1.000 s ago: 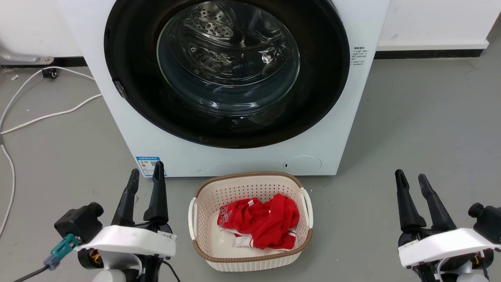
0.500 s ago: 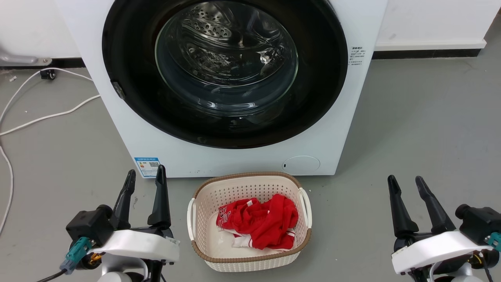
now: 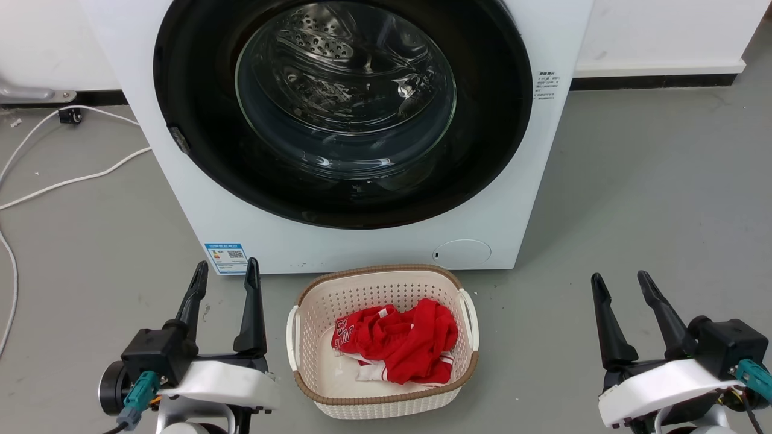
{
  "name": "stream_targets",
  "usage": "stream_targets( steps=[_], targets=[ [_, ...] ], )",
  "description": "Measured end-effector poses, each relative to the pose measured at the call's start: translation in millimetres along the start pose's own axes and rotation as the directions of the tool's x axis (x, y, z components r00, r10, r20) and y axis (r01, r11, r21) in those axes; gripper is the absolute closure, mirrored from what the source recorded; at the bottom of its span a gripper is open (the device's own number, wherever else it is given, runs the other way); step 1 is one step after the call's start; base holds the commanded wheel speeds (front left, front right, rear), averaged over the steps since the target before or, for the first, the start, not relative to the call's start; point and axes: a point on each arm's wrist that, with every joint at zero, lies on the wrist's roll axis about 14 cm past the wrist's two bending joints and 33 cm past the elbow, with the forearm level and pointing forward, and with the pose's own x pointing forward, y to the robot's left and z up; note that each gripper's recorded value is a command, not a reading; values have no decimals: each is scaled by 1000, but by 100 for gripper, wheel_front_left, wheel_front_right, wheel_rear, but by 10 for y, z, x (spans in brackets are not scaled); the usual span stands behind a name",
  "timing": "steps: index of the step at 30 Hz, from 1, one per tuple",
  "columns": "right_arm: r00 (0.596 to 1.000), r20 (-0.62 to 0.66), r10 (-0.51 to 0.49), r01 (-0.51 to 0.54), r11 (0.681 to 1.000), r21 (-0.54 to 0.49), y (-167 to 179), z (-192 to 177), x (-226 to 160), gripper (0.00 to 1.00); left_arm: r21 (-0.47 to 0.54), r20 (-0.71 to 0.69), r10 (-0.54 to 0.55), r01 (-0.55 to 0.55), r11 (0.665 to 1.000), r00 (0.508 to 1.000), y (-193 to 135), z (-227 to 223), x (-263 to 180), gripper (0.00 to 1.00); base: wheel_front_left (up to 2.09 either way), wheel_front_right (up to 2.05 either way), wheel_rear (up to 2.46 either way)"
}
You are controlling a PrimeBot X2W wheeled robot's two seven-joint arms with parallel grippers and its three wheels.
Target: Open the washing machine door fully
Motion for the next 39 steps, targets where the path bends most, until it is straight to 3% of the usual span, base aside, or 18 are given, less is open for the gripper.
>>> stream_targets(
  steps=[15, 39],
  targets=[
    [1000, 1, 19, -19, 995, -96, 49, -1, -20, 0, 115, 20, -19, 17, 993, 1000, -38, 11, -32, 0, 0, 0, 0],
    [999, -12, 34, -35, 986, -163, 88, -42, -27, 0, 174, 36, -15, 9, 985, 999, -41, -10, -83, 0, 0, 0, 0]
  ],
)
